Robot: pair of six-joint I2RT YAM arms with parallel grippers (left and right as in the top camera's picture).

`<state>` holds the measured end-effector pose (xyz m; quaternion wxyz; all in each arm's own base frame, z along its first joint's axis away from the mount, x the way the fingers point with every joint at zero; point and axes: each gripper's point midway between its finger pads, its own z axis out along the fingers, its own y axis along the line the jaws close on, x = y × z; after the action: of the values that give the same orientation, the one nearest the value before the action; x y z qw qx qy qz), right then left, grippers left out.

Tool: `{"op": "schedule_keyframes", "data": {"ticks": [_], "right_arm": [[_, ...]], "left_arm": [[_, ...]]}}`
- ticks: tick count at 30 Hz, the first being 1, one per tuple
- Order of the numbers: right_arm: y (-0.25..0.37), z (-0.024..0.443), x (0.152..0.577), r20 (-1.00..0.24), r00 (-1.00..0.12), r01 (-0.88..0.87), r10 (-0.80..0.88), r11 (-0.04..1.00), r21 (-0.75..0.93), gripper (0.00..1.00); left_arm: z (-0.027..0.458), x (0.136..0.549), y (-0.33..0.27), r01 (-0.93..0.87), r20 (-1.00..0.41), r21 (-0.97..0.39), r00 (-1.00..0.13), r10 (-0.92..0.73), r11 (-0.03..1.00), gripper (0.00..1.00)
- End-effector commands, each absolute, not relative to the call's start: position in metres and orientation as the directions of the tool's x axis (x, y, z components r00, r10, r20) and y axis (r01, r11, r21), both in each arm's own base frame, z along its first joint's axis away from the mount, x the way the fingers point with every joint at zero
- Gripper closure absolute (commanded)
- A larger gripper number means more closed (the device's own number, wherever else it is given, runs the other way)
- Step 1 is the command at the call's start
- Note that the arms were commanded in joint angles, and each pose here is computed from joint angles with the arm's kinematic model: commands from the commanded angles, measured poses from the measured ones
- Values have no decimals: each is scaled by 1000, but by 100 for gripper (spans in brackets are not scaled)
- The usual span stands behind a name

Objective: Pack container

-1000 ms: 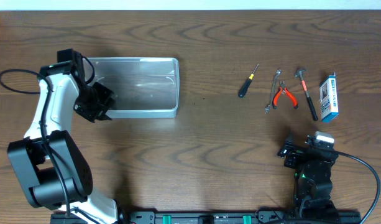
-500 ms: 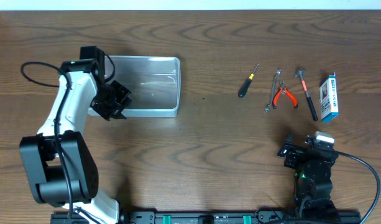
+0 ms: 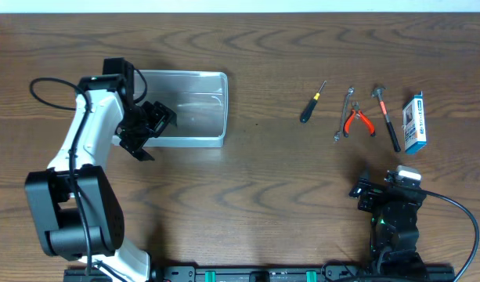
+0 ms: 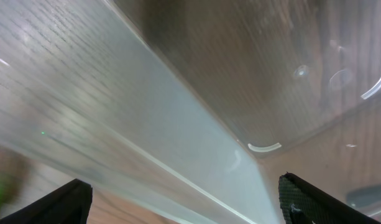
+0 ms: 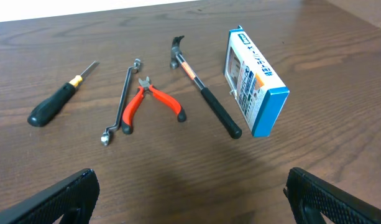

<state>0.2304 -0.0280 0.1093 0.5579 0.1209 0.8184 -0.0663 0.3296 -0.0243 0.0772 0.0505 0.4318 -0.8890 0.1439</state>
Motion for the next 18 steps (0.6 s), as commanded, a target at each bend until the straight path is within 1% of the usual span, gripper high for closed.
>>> {"op": "schedule_keyframes", "data": {"ticks": [1,7,9,12,14,16,18], "right_arm": [[-26,108,230,-928,-348,271,134,962,37,1],[-26,108,230,-928,-348,271,134,962,37,1],[-26,108,230,-928,-348,271,134,962,37,1],[-27,108,230,-928,-348,271,134,962,37,1],[-26,108,230,-928,-348,271,134,962,37,1],[-26,108,230,-928,-348,271,134,962,37,1],[-26,108,230,-928,-348,271,134,962,37,1]], "left_arm": [[94,340,-17,-787,220,-286,-609,-762,547,12],[135,345,3,-786,177,-368,-584,-792,497,11],[155,344,12,-778,138,-403,-573,-808,482,11],[187,345,27,-732,43,-467,-579,-814,496,11],[208,345,39,-676,-47,-505,-600,-799,537,11],[226,345,53,-587,-176,-518,-638,-749,622,11],[237,339,76,-564,-290,-466,-631,-720,682,11]]}}
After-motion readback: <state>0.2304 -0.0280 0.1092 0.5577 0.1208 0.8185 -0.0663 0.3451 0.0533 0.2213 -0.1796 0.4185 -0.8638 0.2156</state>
